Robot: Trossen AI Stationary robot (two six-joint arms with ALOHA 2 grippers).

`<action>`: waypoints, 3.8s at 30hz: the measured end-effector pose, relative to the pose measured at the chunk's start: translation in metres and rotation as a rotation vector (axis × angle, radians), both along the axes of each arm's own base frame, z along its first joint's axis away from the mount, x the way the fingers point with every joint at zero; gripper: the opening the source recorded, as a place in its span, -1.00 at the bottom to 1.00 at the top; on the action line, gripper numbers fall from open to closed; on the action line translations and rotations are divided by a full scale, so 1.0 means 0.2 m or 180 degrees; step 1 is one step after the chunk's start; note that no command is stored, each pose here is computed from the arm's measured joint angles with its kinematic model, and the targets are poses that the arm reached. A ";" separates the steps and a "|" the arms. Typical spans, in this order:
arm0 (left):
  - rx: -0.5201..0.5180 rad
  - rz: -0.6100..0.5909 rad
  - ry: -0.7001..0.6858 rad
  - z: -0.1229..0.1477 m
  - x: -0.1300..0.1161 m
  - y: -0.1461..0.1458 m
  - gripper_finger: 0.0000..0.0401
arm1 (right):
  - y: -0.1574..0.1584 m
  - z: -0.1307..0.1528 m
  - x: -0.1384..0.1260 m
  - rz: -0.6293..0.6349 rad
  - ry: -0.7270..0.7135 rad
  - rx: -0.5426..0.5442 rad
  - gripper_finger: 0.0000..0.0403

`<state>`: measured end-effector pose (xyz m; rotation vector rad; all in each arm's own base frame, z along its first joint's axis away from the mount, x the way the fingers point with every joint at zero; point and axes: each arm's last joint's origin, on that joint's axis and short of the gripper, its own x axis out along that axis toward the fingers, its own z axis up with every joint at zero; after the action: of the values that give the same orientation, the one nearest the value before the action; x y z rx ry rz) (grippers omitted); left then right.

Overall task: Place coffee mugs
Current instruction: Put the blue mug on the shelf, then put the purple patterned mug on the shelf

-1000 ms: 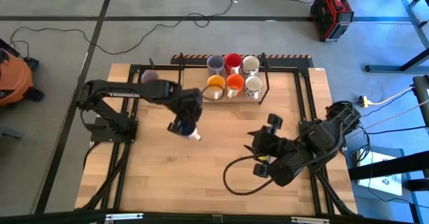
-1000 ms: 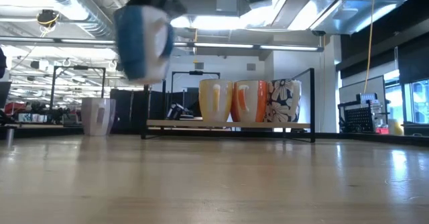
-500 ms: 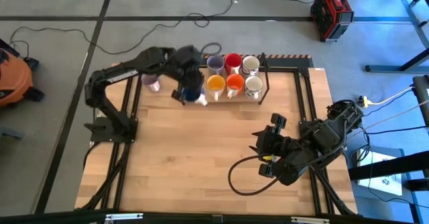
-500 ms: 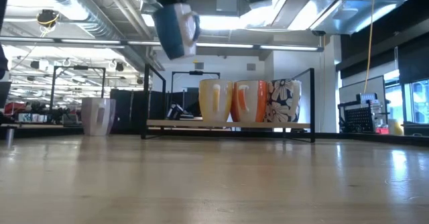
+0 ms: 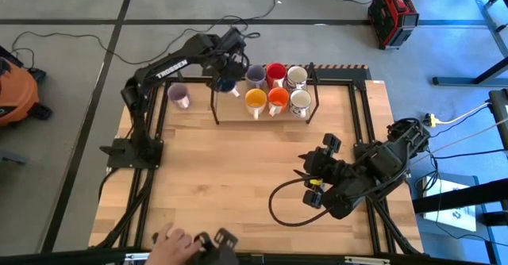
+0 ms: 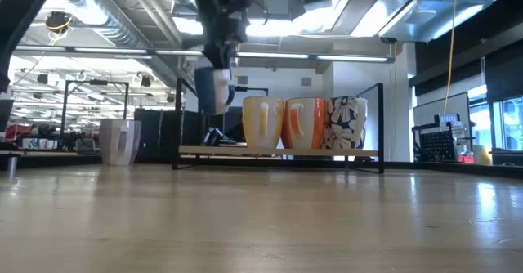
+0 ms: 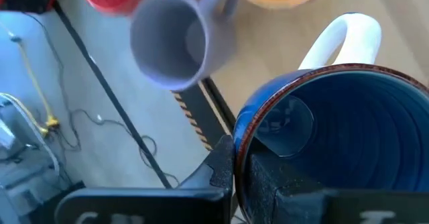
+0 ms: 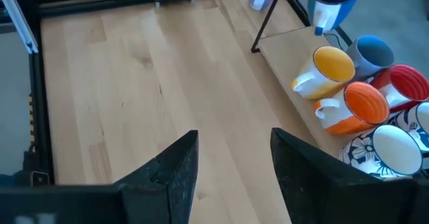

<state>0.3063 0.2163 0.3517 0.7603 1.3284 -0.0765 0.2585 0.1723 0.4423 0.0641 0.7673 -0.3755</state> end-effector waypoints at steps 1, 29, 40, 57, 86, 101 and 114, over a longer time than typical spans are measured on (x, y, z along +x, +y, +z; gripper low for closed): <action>-0.0015 0.0015 0.0020 -0.02 0.00 0.03 -0.94 | 0.00 -0.01 0.00 -0.0002 0.0018 -0.0011 -0.13; -0.0487 -0.0033 0.0007 -0.31 0.09 0.25 -0.94 | 0.02 -0.06 0.01 -0.0038 0.0186 0.0154 -0.13; -0.0649 0.0020 -0.0044 -0.37 0.08 0.31 -0.94 | 0.02 -0.06 0.01 -0.0036 0.0186 0.0152 -0.13; -0.0608 0.0184 -0.0050 -0.40 0.09 0.33 -0.85 | 0.02 -0.06 0.01 -0.0050 0.0179 0.0167 -0.13; -0.0279 0.0502 -0.0544 -0.15 0.05 0.24 -0.63 | 0.02 -0.06 0.01 -0.0013 0.0207 0.0166 -0.13; -0.1121 0.2161 -0.2267 0.57 -0.52 -0.34 -0.63 | 0.00 -0.04 0.00 -0.0103 0.0064 0.0042 -0.13; -0.1408 0.3798 -0.1217 0.20 -0.78 -0.31 -0.18 | 0.00 -0.15 0.00 -0.0199 0.0217 -0.0150 -0.13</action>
<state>0.1500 0.1548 0.3916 -0.4427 1.1496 0.6726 0.2590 0.1721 0.4125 0.0311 0.8249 -0.4571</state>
